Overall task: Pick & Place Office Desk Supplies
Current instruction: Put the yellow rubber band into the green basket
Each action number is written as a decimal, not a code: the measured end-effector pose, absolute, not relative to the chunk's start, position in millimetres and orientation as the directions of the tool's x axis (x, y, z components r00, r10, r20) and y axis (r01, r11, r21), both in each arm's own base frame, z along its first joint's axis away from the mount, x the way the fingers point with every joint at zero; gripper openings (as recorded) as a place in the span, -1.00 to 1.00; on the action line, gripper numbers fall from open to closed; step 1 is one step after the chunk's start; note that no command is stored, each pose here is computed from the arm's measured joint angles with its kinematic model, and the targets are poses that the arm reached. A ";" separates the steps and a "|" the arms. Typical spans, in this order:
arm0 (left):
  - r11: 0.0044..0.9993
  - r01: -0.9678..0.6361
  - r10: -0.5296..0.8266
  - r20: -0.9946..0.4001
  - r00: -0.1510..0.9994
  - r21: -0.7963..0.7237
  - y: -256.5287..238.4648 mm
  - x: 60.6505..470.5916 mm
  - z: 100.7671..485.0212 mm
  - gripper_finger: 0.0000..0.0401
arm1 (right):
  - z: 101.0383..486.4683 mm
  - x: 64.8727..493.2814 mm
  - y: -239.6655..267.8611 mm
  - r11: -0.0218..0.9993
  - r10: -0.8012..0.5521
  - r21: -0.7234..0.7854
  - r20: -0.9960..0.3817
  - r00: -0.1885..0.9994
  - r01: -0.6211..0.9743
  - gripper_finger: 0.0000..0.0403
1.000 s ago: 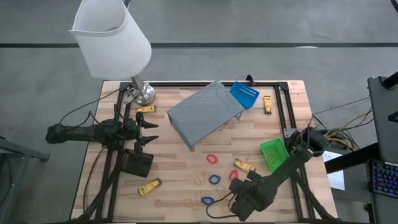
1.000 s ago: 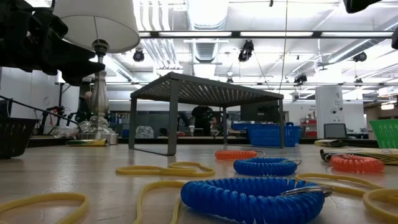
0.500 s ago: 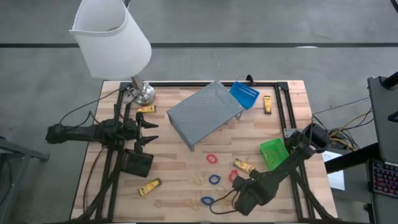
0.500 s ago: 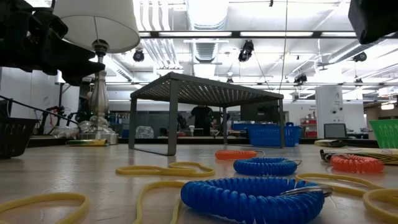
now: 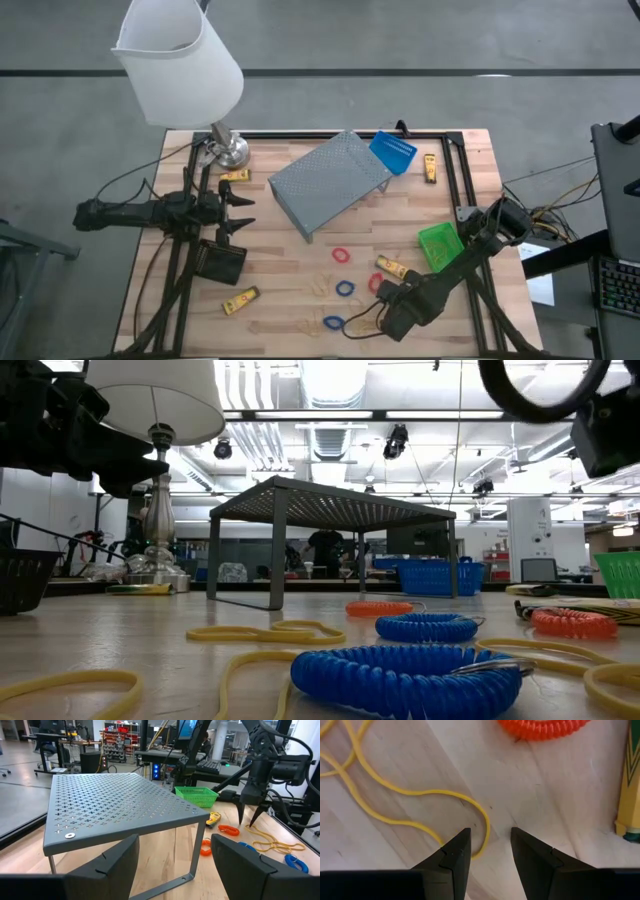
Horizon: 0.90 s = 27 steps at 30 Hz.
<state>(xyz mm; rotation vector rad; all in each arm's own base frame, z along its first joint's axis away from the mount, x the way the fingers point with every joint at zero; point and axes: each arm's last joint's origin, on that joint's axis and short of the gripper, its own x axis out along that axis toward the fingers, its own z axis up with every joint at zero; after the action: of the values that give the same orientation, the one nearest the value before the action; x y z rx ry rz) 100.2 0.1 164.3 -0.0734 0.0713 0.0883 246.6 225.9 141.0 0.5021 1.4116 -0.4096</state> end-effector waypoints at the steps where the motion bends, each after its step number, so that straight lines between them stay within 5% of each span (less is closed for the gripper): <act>1: 0.993 -0.091 0.085 -0.074 0.994 -0.070 0.1 100.2 164.3 0.26 | 139.3 245.9 225.0 0.827 0.037 0.101 -0.991 0.125 0.553 -0.32; 12: 0.993 -0.091 0.086 -0.074 0.994 -0.070 0.1 100.2 164.3 0.26 | 132.2 239.9 219.9 0.825 0.084 0.144 -0.987 0.134 0.547 -0.37; 27: 0.993 -0.091 0.085 -0.074 0.994 -0.070 0.1 100.2 164.3 0.26 | 132.3 241.2 215.6 0.793 0.058 0.107 -0.993 0.100 0.600 -0.88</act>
<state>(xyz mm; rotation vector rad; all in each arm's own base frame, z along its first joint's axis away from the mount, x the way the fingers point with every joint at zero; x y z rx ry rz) 100.2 0.1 164.3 -0.0734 0.0713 0.0883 241.2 215.6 132.3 0.5714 1.4320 -0.4341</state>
